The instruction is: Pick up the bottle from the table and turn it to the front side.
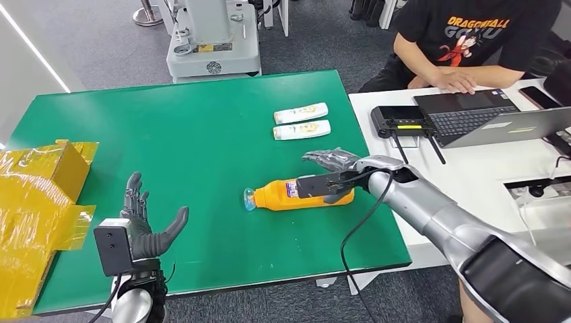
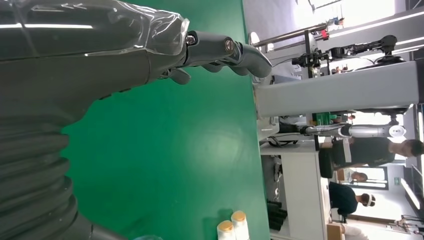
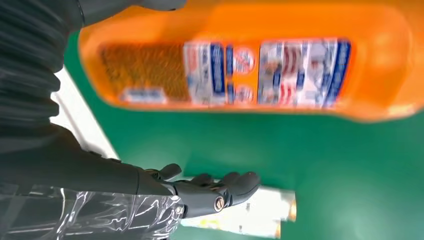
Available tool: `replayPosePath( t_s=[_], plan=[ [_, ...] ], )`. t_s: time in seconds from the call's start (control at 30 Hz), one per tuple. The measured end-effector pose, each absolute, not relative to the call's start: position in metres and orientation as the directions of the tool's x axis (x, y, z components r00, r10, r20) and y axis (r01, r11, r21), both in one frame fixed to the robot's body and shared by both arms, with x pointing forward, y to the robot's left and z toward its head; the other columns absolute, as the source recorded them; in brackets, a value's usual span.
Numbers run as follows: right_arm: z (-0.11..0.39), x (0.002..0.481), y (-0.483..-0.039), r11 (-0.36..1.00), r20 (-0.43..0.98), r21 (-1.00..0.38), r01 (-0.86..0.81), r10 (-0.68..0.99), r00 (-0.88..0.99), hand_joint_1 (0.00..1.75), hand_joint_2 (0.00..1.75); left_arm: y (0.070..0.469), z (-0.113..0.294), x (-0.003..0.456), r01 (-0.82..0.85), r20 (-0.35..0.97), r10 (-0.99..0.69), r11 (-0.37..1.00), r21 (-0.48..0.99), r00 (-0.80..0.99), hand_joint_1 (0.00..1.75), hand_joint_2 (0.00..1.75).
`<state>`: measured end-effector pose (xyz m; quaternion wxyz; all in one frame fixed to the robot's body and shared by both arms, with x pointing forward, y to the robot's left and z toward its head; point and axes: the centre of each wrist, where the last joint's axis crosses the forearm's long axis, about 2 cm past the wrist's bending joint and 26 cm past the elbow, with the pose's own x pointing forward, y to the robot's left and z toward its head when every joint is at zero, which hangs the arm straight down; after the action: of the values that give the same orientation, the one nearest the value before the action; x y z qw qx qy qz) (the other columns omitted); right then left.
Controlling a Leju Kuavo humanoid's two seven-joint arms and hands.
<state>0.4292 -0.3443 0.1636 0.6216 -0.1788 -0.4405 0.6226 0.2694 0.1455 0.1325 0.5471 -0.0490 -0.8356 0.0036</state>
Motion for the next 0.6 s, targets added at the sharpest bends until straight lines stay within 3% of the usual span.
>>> replayPosePath(
  t_s=[0.2,0.6],
  plan=[
    [0.135,0.415,-0.346,0.142,0.302,-0.741,-0.656,0.943,-0.137,0.0,1.75,0.146,0.132,0.269,0.077,0.914,0.086,0.995,-0.06,-0.396,0.0,1.75],
    [0.128,0.409,-0.353,0.114,0.274,-0.734,-0.67,0.952,-0.139,0.0,1.75,0.146,0.132,0.269,0.078,0.916,0.085,0.995,-0.059,-0.393,0.0,1.75]
  ],
)
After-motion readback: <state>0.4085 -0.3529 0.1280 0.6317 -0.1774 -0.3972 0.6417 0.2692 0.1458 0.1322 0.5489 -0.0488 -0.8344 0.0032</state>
